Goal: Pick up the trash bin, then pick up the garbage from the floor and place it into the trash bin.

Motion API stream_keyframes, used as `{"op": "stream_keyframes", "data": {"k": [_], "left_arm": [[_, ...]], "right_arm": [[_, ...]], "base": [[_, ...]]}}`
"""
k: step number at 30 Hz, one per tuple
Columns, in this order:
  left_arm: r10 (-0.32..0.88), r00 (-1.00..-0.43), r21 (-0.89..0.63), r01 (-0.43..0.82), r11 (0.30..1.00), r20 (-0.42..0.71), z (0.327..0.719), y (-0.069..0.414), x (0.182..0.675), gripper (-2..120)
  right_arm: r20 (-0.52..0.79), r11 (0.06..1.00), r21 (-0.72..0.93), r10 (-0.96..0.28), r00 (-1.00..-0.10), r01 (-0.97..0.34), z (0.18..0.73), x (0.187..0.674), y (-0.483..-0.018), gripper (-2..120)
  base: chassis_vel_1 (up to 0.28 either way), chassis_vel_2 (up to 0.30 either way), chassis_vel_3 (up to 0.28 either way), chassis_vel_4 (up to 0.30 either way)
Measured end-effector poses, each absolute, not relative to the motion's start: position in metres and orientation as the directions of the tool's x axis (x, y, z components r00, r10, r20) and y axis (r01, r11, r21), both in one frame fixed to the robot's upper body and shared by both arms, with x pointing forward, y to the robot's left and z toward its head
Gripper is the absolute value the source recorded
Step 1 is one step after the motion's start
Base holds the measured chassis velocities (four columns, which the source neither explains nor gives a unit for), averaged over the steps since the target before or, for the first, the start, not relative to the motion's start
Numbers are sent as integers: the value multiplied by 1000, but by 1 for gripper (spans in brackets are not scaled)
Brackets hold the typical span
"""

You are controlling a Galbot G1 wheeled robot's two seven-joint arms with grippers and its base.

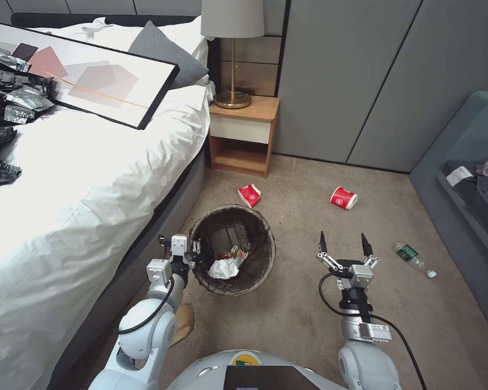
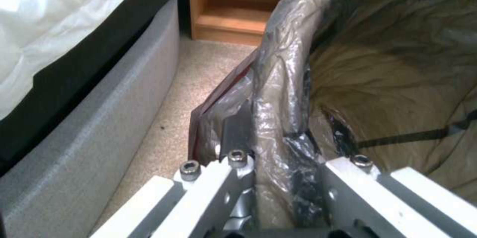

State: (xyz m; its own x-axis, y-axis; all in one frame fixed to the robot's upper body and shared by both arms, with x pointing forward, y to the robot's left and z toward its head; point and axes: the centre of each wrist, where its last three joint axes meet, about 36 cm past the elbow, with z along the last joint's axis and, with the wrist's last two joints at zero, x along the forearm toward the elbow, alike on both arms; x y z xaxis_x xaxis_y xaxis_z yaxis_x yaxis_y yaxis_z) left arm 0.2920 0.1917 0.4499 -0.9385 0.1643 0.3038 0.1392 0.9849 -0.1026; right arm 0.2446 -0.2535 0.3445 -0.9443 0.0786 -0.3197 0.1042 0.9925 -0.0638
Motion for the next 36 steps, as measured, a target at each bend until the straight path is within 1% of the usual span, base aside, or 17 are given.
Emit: {"op": "stream_keyframes", "data": {"k": [7, 20, 36], "left_arm": [[169, -947, -65, 157, 985, 273, 446, 194, 293, 0], [171, -947, -65, 159, 985, 270, 445, 194, 293, 0], [172, -948, -77, 157, 985, 269, 445, 194, 293, 0]], "right_arm": [[-320, 992, -65, 78, -944, 104, 343, 244, -254, 99], [-326, 992, -69, 77, -942, 105, 343, 244, -256, 99], [-330, 992, -71, 73, -941, 102, 345, 245, -256, 99]], "base": [[0, 0, 0, 0], [0, 0, 0, 0], [-52, -53, -46, -49]]}}
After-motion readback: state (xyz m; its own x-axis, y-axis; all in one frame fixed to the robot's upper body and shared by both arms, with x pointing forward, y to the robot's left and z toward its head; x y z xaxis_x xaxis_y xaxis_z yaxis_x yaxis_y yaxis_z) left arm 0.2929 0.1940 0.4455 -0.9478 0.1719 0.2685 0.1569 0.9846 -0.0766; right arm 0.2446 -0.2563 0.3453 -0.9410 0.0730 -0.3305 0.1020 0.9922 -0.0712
